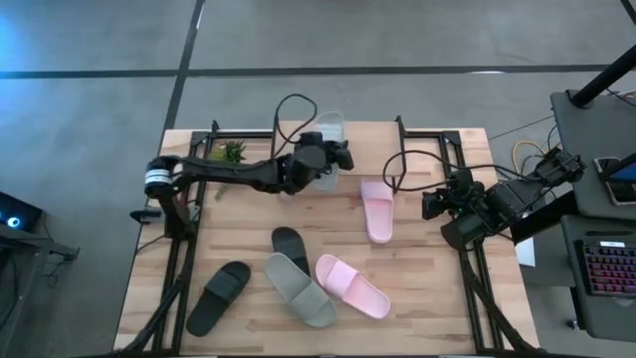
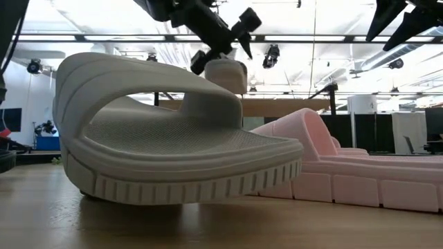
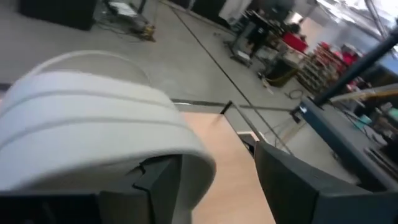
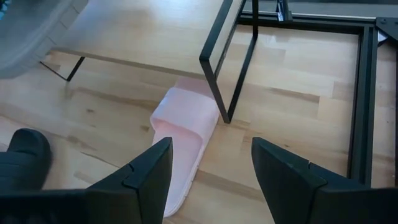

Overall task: Pick and place slides into the shelf
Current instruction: Put the top gray slide on the shelf

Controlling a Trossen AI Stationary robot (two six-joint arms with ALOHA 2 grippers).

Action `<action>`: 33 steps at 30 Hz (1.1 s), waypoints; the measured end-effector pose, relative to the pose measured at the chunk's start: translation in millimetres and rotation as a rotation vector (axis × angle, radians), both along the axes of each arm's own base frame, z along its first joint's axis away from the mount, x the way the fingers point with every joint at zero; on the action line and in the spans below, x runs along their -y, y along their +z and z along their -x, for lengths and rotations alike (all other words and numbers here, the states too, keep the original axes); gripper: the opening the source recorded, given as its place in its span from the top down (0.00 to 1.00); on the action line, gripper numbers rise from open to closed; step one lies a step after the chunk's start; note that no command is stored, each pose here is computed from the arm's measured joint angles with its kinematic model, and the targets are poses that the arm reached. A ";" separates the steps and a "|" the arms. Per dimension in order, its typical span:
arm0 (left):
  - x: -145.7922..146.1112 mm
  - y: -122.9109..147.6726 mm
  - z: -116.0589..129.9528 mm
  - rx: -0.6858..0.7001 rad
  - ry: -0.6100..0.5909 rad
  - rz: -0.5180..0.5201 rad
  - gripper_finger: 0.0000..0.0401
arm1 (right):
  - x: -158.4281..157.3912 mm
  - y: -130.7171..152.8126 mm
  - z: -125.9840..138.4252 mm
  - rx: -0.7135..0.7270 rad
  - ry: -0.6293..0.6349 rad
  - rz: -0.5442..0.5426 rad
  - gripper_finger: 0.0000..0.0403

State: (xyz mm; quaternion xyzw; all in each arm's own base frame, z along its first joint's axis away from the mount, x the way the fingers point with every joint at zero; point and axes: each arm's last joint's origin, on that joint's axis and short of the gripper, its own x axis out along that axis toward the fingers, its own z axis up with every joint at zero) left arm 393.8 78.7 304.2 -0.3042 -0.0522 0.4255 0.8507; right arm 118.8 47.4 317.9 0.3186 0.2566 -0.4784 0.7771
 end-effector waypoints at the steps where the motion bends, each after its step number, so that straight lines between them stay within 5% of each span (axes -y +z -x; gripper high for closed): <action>1: 0.9 2.7 2.6 0.004 -0.028 0.004 0.53 | 0.0 0.0 0.0 -0.001 0.001 0.000 0.48; 4: 3.8 13.0 10.3 0.001 -0.111 -0.006 0.53 | 0.0 0.0 0.1 0.000 0.001 0.000 0.48; 8: -1.1 3.4 16.6 -0.100 -0.028 -0.026 0.53 | 0.6 0.3 0.1 0.010 -0.001 0.019 0.48; 16: -12.9 -23.4 21.3 -0.052 0.069 0.086 0.53 | 1.9 0.3 -0.6 0.015 -0.015 0.024 0.48; 21: -12.2 -16.9 23.2 0.017 0.111 0.078 0.53 | 1.7 0.2 -0.9 0.014 -0.014 0.020 0.48; 28: -1.7 -8.2 18.4 0.062 -0.161 0.140 0.53 | 1.0 -0.5 -0.8 0.001 -0.012 -0.007 0.48; 33: 18.7 15.1 36.8 0.013 -0.262 0.106 0.53 | -1.5 -2.3 -0.7 -0.071 0.040 -0.074 0.48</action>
